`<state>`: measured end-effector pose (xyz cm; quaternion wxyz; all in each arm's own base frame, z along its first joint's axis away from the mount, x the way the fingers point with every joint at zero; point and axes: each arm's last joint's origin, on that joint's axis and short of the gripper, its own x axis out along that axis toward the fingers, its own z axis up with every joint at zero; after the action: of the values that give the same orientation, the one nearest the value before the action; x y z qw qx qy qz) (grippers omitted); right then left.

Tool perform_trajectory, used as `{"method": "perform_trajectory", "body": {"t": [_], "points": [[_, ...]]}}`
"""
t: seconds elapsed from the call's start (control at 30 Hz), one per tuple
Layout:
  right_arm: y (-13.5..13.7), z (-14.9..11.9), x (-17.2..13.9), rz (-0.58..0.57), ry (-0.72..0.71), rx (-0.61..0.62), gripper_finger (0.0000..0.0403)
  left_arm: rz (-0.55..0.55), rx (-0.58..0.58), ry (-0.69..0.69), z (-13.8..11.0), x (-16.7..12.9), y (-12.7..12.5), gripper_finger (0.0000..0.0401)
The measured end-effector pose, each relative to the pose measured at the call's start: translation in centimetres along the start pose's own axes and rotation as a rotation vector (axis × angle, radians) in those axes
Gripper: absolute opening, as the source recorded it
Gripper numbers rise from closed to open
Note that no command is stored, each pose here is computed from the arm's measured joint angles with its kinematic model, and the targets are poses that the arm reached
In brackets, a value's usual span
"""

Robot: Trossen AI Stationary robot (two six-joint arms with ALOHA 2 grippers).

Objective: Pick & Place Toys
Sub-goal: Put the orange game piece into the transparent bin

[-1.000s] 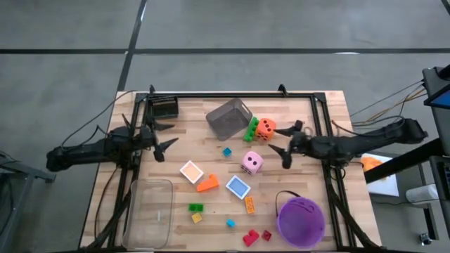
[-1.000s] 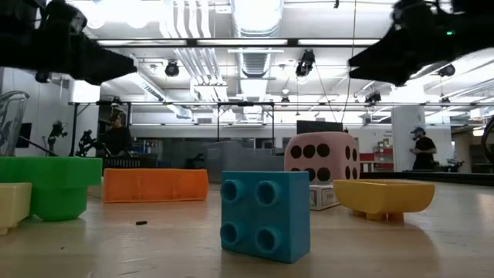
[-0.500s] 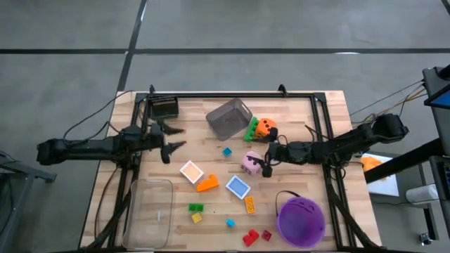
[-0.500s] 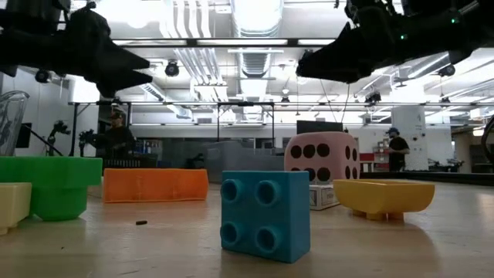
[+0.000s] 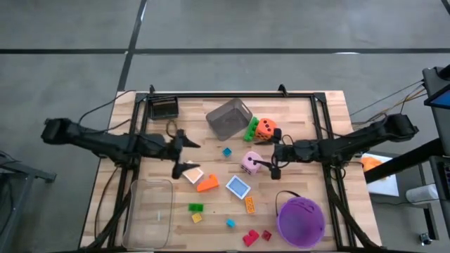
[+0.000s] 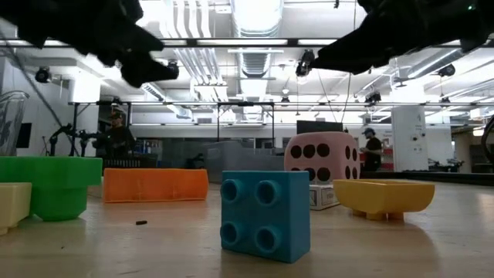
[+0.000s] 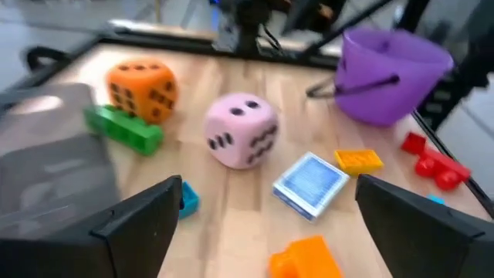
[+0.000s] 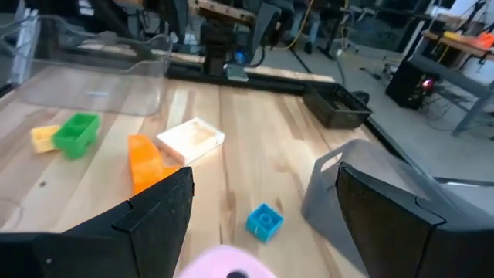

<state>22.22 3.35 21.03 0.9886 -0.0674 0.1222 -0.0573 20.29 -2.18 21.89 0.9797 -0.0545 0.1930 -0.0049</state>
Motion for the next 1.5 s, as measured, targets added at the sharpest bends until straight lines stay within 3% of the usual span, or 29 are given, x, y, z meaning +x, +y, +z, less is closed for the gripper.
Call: {"method": "perform_trajectory", "body": {"t": [0.4, 0.57, 0.77, 1.3, 1.5], "points": [[0.7, -1.7, -1.1, 0.045, 0.054, 0.019, 0.0311, 0.061, 0.026, 0.421, 2.9, 6.4, -5.7, 0.0381], [0.8, -2.1, -1.2, 0.046, 0.064, 0.036, 0.0311, 0.071, 0.003, 0.517, 2.1, 9.4, -7.5, 0.0381], [0.9, -2.2, -1.2, 0.05, 0.067, 0.037, 0.0311, 0.135, -0.038, 0.661, -0.8, 12.1, -7.7, 0.0381], [0.9, -2.2, -1.2, 0.051, 0.058, 0.039, 0.0311, 0.22, -0.054, 0.79, -4.2, 13.4, -7.1, 0.038], [0.9, -2.2, -1.3, 0.051, 0.06, 0.039, 0.0311, 0.261, -0.037, 0.764, -4.3, 13.4, -6.9, 0.0329]]}}
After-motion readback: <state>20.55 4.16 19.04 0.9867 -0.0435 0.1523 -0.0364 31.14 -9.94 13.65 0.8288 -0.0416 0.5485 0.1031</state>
